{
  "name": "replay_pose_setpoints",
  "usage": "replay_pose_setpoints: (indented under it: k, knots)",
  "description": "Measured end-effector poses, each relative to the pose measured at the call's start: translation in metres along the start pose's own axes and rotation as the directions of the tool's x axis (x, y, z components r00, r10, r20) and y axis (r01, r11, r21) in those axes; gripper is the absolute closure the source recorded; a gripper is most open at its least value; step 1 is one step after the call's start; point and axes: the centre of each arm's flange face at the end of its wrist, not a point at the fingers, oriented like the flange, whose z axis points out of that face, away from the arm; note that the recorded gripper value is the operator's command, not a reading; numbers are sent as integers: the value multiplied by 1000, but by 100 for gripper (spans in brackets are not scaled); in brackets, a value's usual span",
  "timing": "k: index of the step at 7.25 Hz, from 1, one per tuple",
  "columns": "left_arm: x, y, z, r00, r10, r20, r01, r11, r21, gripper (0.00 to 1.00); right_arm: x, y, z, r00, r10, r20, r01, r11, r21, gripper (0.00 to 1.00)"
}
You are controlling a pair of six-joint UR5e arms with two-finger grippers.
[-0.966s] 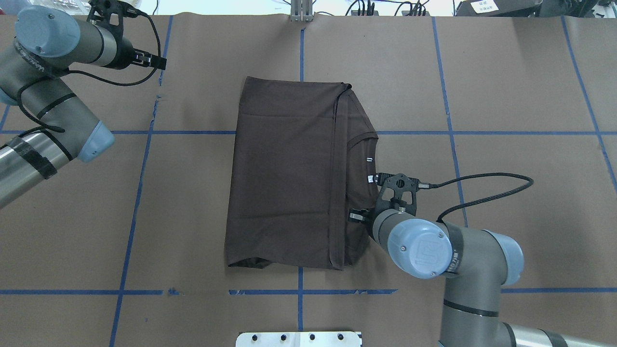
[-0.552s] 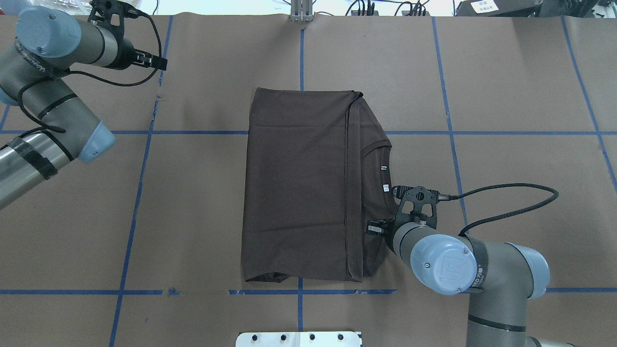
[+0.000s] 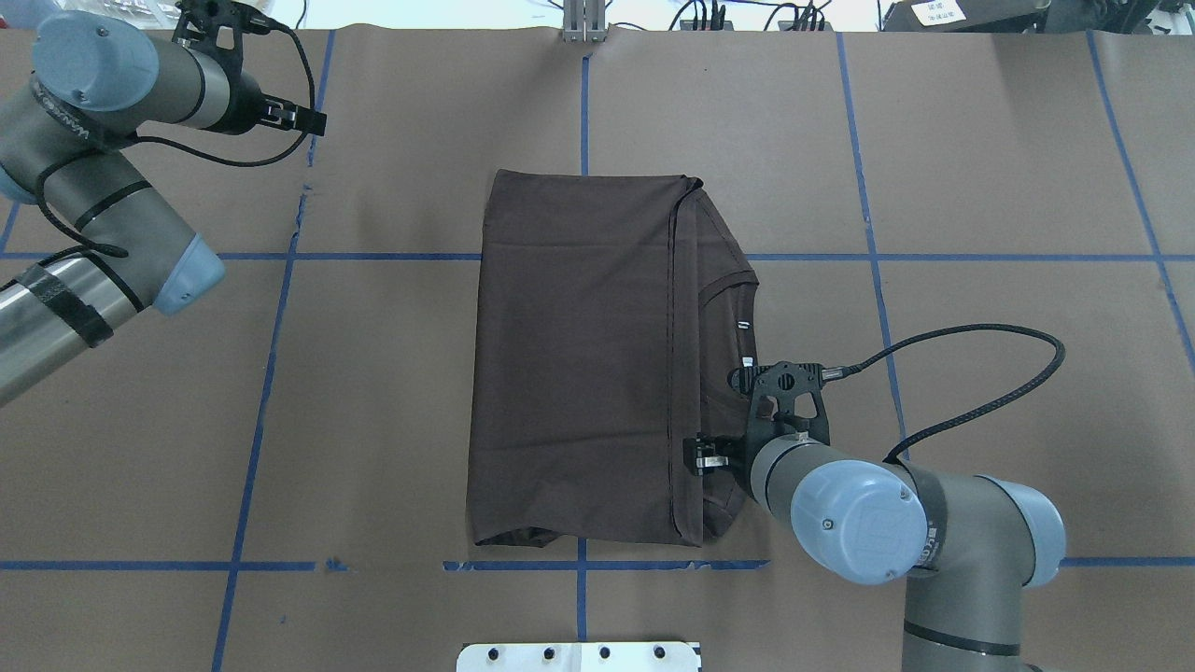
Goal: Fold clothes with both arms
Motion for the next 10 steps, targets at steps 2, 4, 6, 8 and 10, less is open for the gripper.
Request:
replay_pose_setpoints:
  k: [2, 4, 6, 8, 10]
  knots:
    - [2, 1, 0, 1000, 2, -3, -2, 1000, 0, 0, -36, 32, -7, 994, -109, -20, 109, 994, 3, 27]
    - [3, 2, 0, 1000, 3, -5, -3, 1000, -2, 0, -60, 65, -12, 983, -177, -42, 178, 984, 29, 38]
    - [3, 2, 0, 1000, 4, -6, -4, 1000, -1, 0, -66, 84, -9, 974, -218, -58, 220, 974, 45, 57]
    - [4, 2, -1, 1000, 4, -6, -4, 1000, 1, 0, -66, 87, -7, 971, -230, -67, 233, 971, 51, 83]
    - [3, 2, -1, 1000, 4, -6, -4, 1000, 0, 0, -66, 86, -7, 971, -230, -67, 234, 971, 53, 100]
